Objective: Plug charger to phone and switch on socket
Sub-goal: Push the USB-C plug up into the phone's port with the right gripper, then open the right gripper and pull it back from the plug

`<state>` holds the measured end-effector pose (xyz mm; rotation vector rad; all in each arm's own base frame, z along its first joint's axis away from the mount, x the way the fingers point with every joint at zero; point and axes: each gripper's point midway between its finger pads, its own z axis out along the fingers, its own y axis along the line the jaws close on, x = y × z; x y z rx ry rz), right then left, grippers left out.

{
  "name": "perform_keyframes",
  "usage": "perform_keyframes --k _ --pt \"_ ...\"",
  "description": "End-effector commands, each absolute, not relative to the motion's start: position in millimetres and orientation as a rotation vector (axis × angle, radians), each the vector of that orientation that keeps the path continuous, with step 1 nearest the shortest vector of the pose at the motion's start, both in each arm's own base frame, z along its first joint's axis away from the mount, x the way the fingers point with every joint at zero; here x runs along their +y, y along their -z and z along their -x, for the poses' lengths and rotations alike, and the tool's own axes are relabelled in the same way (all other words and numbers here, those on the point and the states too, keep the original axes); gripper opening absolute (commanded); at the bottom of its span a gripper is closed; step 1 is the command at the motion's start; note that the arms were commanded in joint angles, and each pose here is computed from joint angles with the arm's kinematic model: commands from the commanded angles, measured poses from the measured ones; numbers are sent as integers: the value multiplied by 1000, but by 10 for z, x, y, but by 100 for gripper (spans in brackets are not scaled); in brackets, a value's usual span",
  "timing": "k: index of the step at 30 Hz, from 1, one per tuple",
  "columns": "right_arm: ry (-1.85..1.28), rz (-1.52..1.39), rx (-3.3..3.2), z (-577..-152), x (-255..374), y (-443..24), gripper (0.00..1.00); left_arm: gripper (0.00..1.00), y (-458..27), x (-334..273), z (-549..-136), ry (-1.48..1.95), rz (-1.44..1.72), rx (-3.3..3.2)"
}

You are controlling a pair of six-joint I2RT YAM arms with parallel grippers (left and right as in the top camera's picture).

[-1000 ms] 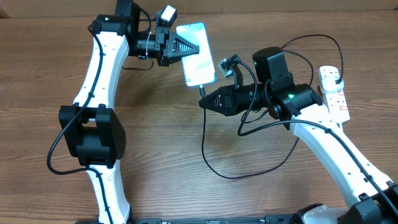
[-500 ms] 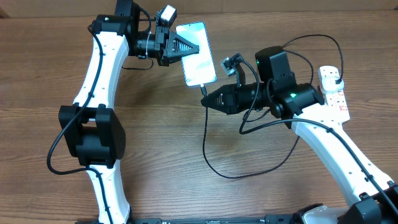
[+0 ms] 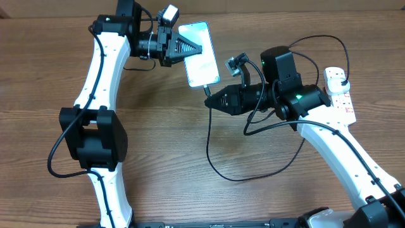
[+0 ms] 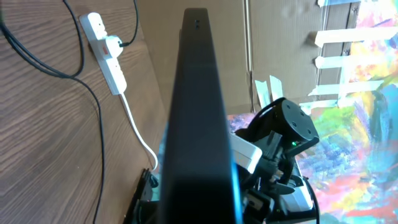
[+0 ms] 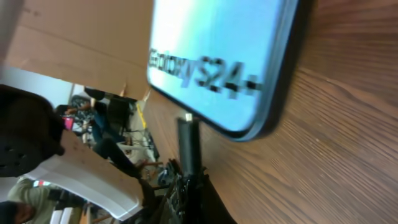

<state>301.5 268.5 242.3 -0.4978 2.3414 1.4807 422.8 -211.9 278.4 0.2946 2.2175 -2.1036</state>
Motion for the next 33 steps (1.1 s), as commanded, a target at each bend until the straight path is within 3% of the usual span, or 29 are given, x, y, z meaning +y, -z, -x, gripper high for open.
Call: perform_keyframes --k 1,33 --pt "-1461 465 2291 -3141 2655 -2573 4 4 -2877 -2170 -4188 2100 -325 2211" --pt "-1429 455 2273 -3207 2652 -2588 4 4 -2873 -2283 -4077 2146 -305 2254"
